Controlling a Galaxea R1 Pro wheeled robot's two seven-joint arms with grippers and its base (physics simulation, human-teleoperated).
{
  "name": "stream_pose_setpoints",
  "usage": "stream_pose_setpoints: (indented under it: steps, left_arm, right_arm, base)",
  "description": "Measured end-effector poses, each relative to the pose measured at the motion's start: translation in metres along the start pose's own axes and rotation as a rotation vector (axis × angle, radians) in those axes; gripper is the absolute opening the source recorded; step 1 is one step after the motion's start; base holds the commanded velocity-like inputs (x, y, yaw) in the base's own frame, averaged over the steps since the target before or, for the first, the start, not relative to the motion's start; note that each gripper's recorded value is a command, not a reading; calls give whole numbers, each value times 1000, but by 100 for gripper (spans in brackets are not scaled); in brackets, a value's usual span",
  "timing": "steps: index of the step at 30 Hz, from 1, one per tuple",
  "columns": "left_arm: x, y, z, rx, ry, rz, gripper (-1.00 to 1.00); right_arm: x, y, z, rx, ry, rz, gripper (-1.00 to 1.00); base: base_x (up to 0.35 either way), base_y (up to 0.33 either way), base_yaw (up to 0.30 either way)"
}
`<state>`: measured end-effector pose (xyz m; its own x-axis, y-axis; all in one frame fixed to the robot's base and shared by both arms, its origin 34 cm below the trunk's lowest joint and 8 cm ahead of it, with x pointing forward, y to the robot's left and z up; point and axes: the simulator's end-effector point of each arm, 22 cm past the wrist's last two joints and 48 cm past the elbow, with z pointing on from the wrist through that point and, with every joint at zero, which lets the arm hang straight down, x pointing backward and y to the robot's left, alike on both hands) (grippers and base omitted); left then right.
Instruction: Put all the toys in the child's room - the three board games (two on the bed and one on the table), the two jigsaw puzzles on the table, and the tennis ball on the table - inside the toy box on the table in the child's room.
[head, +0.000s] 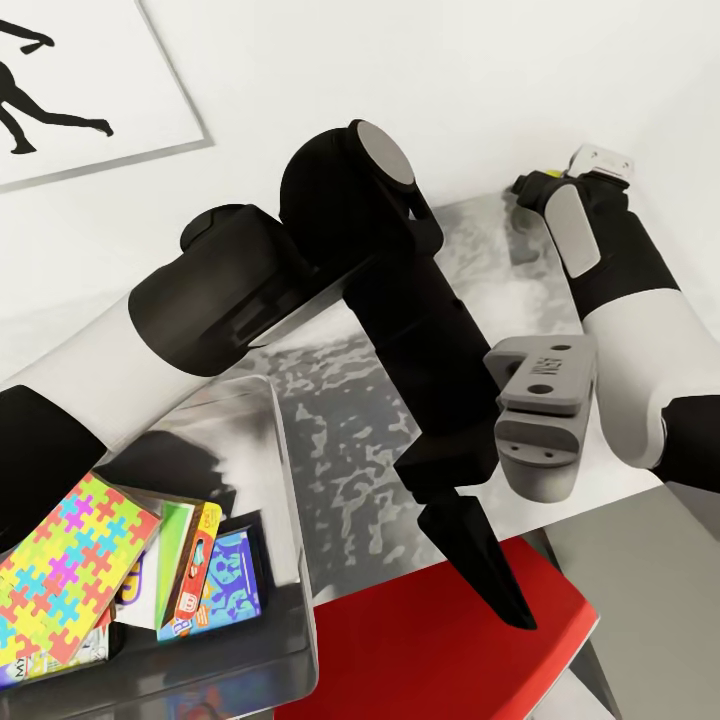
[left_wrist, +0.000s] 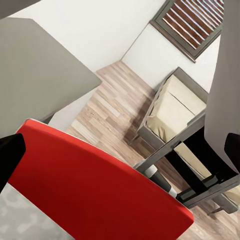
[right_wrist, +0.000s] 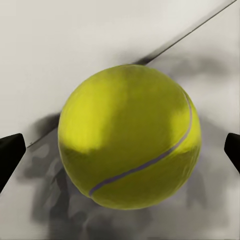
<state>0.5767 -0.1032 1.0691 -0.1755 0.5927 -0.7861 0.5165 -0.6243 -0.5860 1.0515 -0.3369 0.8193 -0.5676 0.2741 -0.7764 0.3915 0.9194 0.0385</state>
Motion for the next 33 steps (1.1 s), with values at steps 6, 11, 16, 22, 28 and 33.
stream_pose_setpoints:
  steps: [6,11,16,22,28,33]
  left_arm:
    - [0,0,0,0,0,0,100]
    - [0,0,0,0,0,0,100]
    - [0,0,0,0,0,0,100]
    - [0,0,0,0,0,0,100]
    - [0,0,0,1,0,1,100]
    - [0,0,0,1,0,1,100]
  right_arm:
    - [-8,3,-1,-6,-1,0,100]
    - [-6,5,-2,-9,21,-12,100]
    - [-6,4,-2,-8,33,-5,100]
    - [-6,0,-1,-6,44,16,100]
    - [-5,-2,-1,-4,47,18,100]
    - [-4,-3,-1,-2,57,13,100]
  base:
    - [0,0,0]
    - [0,0,0]
    - [0,0,0]
    - [0,0,0]
    - [0,0,0]
    - [0,0,0]
